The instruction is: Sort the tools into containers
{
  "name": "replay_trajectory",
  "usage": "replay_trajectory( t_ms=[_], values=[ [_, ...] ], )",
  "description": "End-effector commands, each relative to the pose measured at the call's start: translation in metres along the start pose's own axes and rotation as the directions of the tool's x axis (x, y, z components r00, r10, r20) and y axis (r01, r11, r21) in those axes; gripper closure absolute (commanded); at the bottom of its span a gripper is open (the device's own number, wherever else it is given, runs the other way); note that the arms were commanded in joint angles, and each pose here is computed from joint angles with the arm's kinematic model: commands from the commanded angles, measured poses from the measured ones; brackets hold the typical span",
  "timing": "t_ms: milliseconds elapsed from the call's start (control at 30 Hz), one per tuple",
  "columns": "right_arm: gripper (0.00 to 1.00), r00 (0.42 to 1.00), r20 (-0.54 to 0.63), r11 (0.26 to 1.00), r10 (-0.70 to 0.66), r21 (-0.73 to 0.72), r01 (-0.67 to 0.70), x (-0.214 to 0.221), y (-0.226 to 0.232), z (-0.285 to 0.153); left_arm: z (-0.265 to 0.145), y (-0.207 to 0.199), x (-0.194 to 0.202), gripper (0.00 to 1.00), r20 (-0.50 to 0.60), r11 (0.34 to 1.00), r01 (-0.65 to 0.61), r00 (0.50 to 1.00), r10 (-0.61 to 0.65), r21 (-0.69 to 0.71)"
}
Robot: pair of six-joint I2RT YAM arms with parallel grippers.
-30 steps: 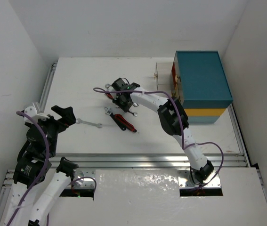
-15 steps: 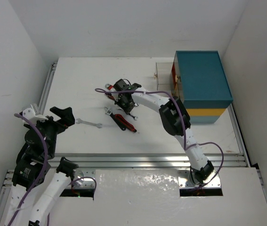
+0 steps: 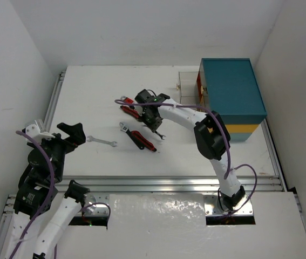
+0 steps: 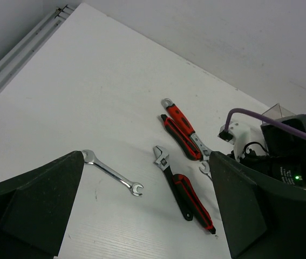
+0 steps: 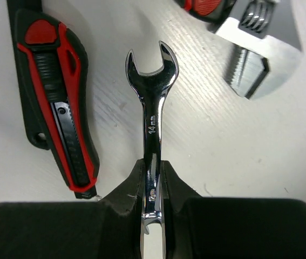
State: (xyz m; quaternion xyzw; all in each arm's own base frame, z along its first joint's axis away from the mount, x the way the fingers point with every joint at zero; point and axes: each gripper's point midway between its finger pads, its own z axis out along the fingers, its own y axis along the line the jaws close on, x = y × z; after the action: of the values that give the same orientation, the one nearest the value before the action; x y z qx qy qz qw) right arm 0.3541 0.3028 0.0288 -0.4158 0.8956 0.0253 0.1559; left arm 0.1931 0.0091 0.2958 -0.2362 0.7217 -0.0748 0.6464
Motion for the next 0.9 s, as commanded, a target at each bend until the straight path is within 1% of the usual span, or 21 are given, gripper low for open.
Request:
replay_trajectory(
  t_ms=[0, 167, 333, 367, 400, 500, 600, 633, 733, 767, 800, 867],
  values=[
    [1.00, 0.996, 0.088, 0.999, 0.025, 0.033, -0.028, -0.018, -0.004, -0.033, -0.001, -0.007, -0.010, 0.00, 0.040, 0.999, 0.008, 0.999, -0.009, 0.036],
    [1.00, 0.993, 0.107, 0.997, 0.041, 0.057, -0.048, -0.022, -0.009, -0.043, -0.002, -0.007, -0.011, 0.00, 0.044, 0.999, 0.012, 0.999, -0.014, 0.039],
    [1.00, 0.964, 0.244, 0.986, 0.106, 0.102, -0.134, -0.046, -0.032, -0.085, -0.002, -0.007, -0.010, 0.00, 0.044, 0.999, 0.010, 0.999, -0.012, 0.039],
    [1.00, 0.950, 0.290, 0.981, 0.118, 0.115, -0.157, -0.056, -0.040, -0.102, -0.003, -0.007, -0.011, 0.00, 0.044, 0.999, 0.010, 0.999, -0.012, 0.040],
    [1.00, 0.940, 0.305, 0.969, 0.153, 0.142, -0.204, -0.056, -0.058, -0.111, -0.003, -0.007, -0.011, 0.00, 0.045, 0.999, 0.011, 0.999, -0.013, 0.041],
    [1.00, 0.884, 0.401, 0.935, 0.241, 0.149, -0.323, -0.070, -0.103, -0.149, -0.003, -0.007, -0.011, 0.00, 0.048, 0.999, 0.013, 0.999, -0.015, 0.043],
    [1.00, 0.859, 0.426, 0.906, 0.285, 0.172, -0.386, -0.067, -0.148, -0.160, -0.003, -0.007, -0.011, 0.00, 0.047, 0.999, 0.011, 0.999, -0.014, 0.046],
    [1.00, 0.853, 0.449, 0.905, 0.267, 0.189, -0.382, -0.071, -0.166, -0.167, -0.003, -0.008, -0.011, 0.00, 0.044, 0.999, 0.011, 0.999, -0.013, 0.048],
    [1.00, 0.836, 0.501, 0.900, 0.223, 0.223, -0.374, -0.082, -0.194, -0.177, -0.001, -0.008, -0.009, 0.00, 0.038, 0.999, 0.006, 0.999, -0.008, 0.045],
    [1.00, 0.838, 0.499, 0.891, 0.222, 0.246, -0.382, -0.079, -0.208, -0.173, -0.001, -0.008, -0.009, 0.00, 0.038, 0.999, 0.004, 0.999, -0.006, 0.045],
    [1.00, 0.825, 0.521, 0.882, 0.220, 0.256, -0.397, -0.083, -0.218, -0.180, -0.001, -0.009, -0.009, 0.00, 0.037, 0.999, 0.004, 0.999, -0.006, 0.047],
    [1.00, 0.833, 0.526, 0.867, 0.173, 0.320, -0.382, -0.081, -0.243, -0.183, 0.001, -0.010, -0.006, 0.00, 0.026, 0.999, -0.001, 1.000, -0.001, 0.047]
  ],
)
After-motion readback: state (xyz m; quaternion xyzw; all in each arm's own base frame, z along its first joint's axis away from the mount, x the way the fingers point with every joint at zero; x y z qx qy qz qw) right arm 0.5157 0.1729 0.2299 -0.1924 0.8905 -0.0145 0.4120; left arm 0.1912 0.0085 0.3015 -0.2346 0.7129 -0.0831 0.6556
